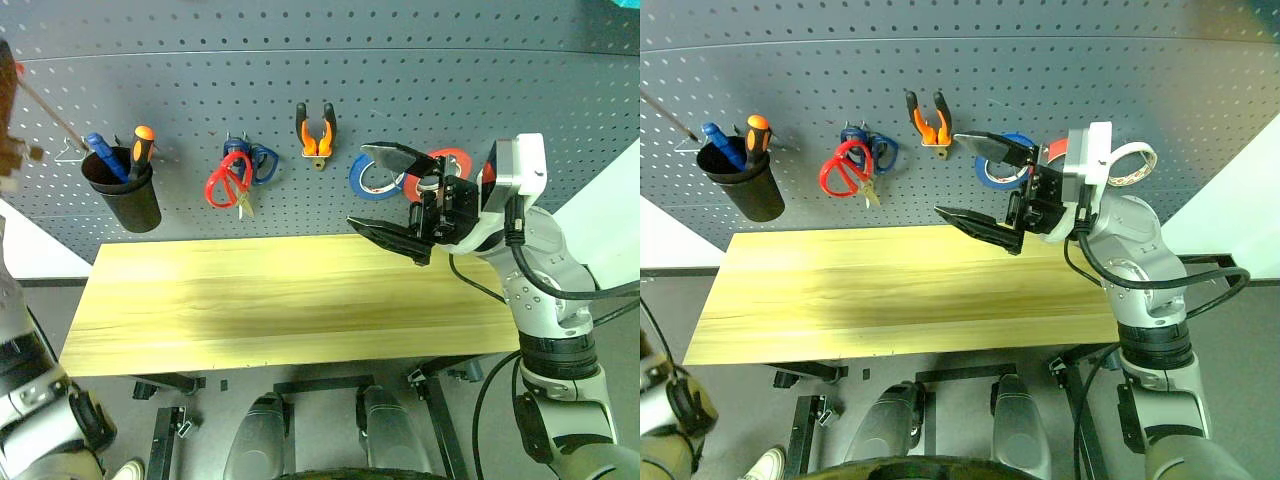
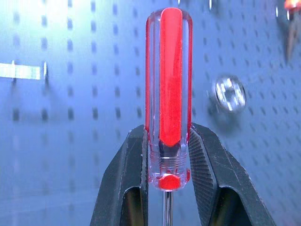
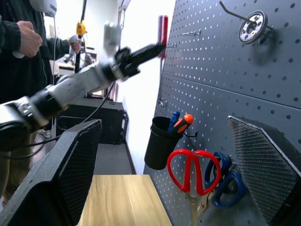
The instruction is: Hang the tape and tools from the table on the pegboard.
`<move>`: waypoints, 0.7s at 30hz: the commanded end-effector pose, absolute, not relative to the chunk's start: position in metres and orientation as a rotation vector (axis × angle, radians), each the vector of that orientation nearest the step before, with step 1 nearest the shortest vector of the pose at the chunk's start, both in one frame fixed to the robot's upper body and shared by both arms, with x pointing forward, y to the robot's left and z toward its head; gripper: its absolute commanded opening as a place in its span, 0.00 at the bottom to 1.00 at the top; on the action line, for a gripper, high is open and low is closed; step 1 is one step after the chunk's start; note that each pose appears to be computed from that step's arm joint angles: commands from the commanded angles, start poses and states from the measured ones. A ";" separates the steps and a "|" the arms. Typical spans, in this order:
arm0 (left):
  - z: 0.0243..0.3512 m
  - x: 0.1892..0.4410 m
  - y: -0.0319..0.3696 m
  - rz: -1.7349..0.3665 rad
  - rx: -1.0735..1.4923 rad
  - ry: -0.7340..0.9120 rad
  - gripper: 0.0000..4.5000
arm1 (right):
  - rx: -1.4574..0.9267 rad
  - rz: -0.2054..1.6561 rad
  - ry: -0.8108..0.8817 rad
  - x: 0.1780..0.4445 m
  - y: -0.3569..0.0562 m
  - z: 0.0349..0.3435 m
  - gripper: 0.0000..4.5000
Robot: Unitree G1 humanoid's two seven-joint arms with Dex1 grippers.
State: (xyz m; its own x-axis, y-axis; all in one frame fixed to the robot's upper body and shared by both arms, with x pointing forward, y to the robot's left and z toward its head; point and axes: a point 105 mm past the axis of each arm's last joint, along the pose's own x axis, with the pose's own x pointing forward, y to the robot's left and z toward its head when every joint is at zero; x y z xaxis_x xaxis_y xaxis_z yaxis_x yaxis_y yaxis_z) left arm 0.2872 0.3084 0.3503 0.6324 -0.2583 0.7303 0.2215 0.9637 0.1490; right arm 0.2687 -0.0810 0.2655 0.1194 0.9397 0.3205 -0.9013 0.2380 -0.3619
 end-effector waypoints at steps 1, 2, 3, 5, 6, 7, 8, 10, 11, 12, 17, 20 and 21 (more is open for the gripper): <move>0.353 0.295 0.314 -0.254 0.135 -0.836 0.19 | -0.107 1.340 -0.584 0.264 -0.081 0.271 1.00; 0.349 0.298 0.317 -0.253 0.140 -0.823 0.19 | -0.109 1.336 -0.583 0.264 -0.081 0.271 1.00; 0.345 0.301 0.322 -0.249 0.141 -0.808 0.19 | -0.111 1.330 -0.582 0.264 -0.082 0.271 1.00; 0.336 0.306 0.330 -0.241 0.143 -0.777 0.19 | -0.116 1.319 -0.579 0.264 -0.084 0.270 1.00; 0.331 0.308 0.334 -0.236 0.146 -0.763 0.19 | -0.118 1.315 -0.578 0.264 -0.084 0.270 1.00; 0.326 0.311 0.337 -0.233 0.136 -0.749 0.19 | -0.119 1.312 -0.576 0.263 -0.085 0.270 1.00; 0.322 0.313 0.339 -0.242 0.118 -0.738 0.26 | -0.121 1.309 -0.575 0.263 -0.085 0.269 1.00; 0.316 0.316 0.341 -0.245 0.103 -0.721 0.40 | -0.124 1.305 -0.572 0.263 -0.085 0.269 1.00; 0.314 0.316 0.341 -0.246 0.095 -0.720 0.48 | -0.126 1.305 -0.571 0.263 -0.085 0.269 1.00; 0.313 0.316 0.342 -0.246 0.093 -0.719 0.56 | -0.127 1.305 -0.569 0.263 -0.086 0.269 1.00; 0.306 0.313 0.344 -0.238 0.094 -0.712 0.77 | -0.133 1.314 -0.560 0.263 -0.086 0.267 1.00; 0.305 0.306 0.347 -0.227 0.097 -0.712 0.77 | -0.136 1.315 -0.544 0.263 -0.086 0.265 1.00; 0.306 0.301 0.347 -0.234 0.089 -0.718 0.77 | -0.143 1.314 -0.530 0.264 -0.088 0.262 1.00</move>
State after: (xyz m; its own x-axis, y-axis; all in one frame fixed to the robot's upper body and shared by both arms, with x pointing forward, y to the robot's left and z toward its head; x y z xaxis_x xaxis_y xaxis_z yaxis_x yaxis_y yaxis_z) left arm 0.3179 0.3449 0.2838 0.7793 -0.2375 0.5799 0.2018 0.9712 0.1266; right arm 0.2713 -0.0862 0.2553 0.1724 0.9413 0.2904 -0.8982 0.2712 -0.3460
